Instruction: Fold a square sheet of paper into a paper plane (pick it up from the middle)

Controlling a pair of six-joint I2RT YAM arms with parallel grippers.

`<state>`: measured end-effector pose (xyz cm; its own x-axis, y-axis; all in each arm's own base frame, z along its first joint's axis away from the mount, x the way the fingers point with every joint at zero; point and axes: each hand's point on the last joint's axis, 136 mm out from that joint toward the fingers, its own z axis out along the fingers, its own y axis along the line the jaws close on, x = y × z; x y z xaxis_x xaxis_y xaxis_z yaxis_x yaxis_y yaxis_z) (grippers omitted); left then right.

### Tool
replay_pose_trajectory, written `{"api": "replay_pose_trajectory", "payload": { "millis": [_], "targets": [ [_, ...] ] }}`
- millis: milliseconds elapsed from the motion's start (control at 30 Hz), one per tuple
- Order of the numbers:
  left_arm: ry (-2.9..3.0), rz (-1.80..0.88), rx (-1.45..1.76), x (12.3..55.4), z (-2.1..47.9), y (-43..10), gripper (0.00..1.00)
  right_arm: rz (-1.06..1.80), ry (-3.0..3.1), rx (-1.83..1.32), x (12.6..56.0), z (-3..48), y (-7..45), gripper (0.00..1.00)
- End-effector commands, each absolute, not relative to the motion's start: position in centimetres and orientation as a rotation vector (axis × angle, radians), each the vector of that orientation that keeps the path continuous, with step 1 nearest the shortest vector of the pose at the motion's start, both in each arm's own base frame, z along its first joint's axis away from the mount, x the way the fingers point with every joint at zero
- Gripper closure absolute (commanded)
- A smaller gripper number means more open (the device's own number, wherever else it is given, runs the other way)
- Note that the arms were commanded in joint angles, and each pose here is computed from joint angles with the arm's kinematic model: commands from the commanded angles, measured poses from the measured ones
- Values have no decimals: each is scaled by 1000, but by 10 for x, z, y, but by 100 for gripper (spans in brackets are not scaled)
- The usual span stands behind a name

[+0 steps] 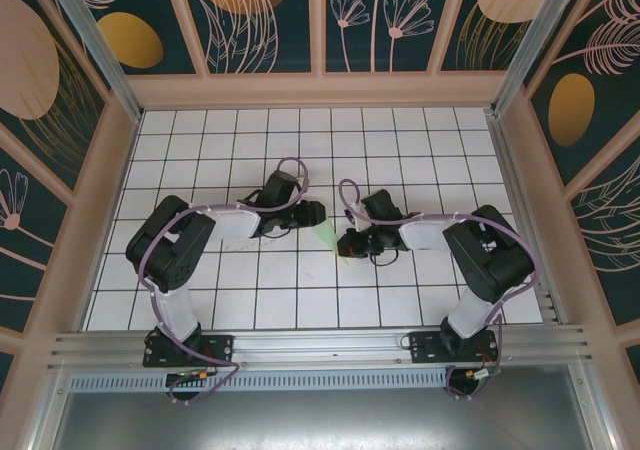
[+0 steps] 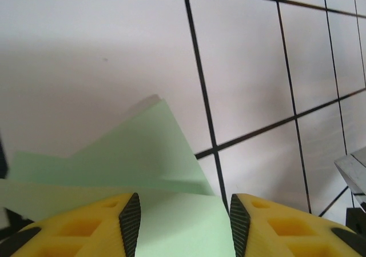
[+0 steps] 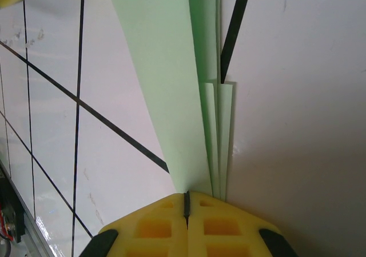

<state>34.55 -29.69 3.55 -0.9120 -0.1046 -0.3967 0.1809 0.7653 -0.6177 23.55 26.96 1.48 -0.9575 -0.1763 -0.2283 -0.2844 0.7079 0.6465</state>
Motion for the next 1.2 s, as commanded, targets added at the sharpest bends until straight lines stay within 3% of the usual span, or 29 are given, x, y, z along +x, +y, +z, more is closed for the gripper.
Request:
{"api": "replay_pose_trajectory", "payload": {
  "millis": [0,367,567,800,1167],
  "targets": [
    [2552,-901,64,353,20,-286,52,926,2915,-358,216,-25,246,100],
    [2604,-752,-71,377,0,-244,54,922,2968,-341,198,-33,232,100],
    [2473,-856,-65,395,51,-247,56,967,2946,-313,202,-27,238,100],
    [2268,-1091,-49,356,109,-268,65,993,2926,-274,207,-22,243,100],
    [2320,-1261,77,293,79,-327,88,977,2962,-225,208,-26,242,100]
  ]
}}
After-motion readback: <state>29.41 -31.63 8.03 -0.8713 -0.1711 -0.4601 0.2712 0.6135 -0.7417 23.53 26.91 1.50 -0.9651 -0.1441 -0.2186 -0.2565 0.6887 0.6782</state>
